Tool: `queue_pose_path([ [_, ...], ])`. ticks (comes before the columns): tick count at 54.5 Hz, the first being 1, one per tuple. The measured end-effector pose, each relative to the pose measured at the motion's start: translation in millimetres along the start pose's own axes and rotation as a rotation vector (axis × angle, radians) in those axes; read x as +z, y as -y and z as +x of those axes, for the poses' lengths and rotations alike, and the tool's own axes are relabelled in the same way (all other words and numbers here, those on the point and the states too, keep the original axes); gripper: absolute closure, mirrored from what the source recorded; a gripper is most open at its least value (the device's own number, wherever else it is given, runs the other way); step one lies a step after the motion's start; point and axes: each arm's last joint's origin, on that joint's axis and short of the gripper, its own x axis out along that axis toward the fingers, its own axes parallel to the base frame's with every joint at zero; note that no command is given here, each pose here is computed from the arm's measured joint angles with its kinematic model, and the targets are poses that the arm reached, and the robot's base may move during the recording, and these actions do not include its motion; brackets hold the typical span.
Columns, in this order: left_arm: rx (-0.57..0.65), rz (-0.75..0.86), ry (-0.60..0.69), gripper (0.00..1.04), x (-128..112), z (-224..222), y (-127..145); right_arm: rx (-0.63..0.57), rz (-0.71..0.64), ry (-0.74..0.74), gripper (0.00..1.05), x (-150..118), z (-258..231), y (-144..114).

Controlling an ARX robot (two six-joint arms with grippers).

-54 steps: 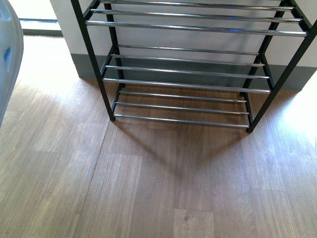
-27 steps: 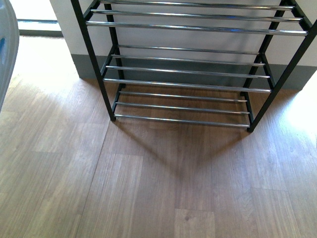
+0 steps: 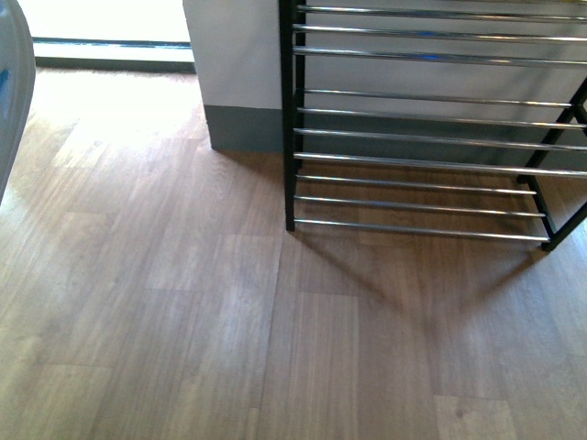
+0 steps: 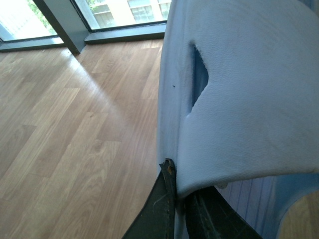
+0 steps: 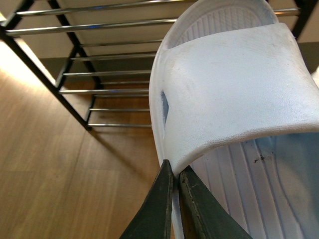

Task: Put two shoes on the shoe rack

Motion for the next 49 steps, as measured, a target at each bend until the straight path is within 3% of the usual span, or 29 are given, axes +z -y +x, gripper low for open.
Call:
queue_pose_path([
  [49,0.002,0.000,-0.002,1.03,-0.3,0.1,-0.5,0.001,-0.001,0.000,1.03,-0.1,0.0,-0.4],
])
